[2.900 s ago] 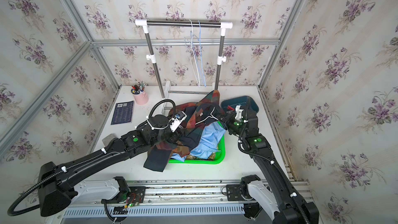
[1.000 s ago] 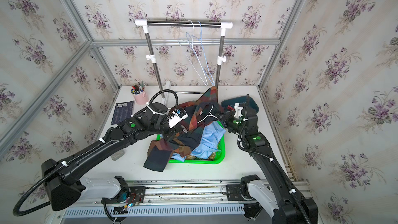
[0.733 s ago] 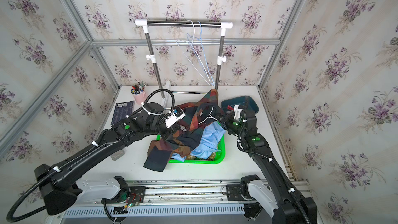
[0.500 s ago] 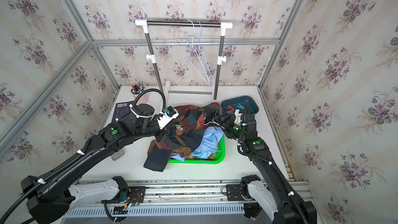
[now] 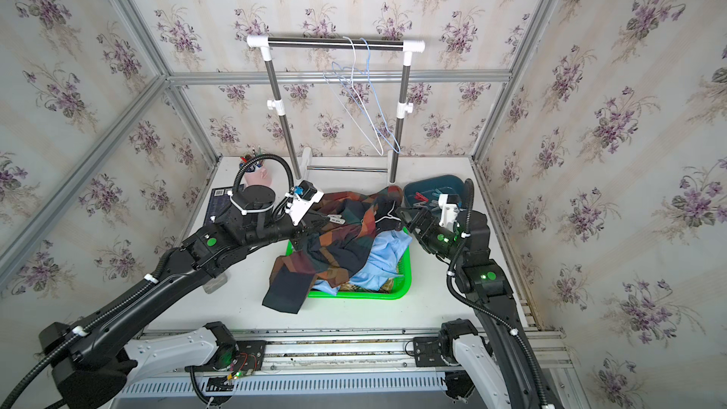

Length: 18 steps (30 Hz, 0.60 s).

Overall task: Remove the clothespins securing long-sleeve shirts to the hanger
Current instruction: Place the hanger in the bin.

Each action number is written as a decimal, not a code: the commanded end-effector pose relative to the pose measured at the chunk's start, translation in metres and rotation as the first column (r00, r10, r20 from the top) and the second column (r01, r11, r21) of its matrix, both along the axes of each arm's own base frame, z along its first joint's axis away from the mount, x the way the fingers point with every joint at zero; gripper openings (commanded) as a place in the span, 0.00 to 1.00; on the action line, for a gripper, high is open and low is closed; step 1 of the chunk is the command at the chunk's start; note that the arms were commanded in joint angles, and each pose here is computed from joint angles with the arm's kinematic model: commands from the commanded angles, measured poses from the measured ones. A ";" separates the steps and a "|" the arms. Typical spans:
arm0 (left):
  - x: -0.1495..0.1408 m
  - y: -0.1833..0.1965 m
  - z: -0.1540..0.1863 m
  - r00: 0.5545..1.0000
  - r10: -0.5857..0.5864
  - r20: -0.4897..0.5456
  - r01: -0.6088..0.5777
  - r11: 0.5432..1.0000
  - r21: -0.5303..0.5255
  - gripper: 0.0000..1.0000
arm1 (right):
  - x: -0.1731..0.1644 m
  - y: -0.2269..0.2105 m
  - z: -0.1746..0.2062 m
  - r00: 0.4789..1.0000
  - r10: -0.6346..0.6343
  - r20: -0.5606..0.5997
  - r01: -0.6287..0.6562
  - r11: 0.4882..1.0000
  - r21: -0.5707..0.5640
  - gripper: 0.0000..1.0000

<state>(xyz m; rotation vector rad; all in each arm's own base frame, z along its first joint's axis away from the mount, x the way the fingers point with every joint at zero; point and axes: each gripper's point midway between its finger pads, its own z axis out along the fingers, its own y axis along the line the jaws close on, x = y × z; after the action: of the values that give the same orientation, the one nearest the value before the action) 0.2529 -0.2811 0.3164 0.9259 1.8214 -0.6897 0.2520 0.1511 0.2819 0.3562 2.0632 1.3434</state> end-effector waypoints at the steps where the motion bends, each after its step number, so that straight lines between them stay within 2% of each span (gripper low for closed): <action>1: 0.007 -0.019 0.032 0.997 -0.032 0.070 0.043 0.986 -0.159 0.00 | -0.013 0.037 0.037 0.973 0.202 0.113 -0.212 0.974 0.077 0.93; 3: 0.010 -0.024 0.034 0.996 -0.035 0.079 0.050 0.981 -0.186 0.00 | -0.016 0.053 0.050 0.954 0.258 0.150 -0.274 0.957 0.099 0.93; 7: 0.013 -0.032 0.038 0.994 -0.038 0.106 0.063 0.966 -0.251 0.00 | -0.019 0.076 0.051 0.928 0.344 0.140 -0.365 0.914 0.175 0.91; 11: 0.012 -0.040 0.035 0.992 -0.050 0.112 0.077 0.964 -0.254 0.00 | -0.019 0.086 0.050 0.918 0.372 0.137 -0.396 0.884 0.248 0.81; 16: 0.009 -0.048 0.034 0.990 -0.081 0.119 0.111 0.955 -0.273 0.00 | -0.017 0.093 0.052 0.911 0.389 0.135 -0.411 0.864 0.289 0.80; 18: 0.007 -0.050 0.033 0.989 -0.094 0.118 0.123 0.954 -0.274 0.00 | -0.016 0.094 0.056 0.909 0.391 0.147 -0.418 0.853 0.313 0.77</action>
<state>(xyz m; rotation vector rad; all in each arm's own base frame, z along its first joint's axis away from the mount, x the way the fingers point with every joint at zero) 0.2625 -0.3257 0.3349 0.8633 1.6084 -0.8832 0.2377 0.2430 0.3149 0.0408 1.9988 1.8689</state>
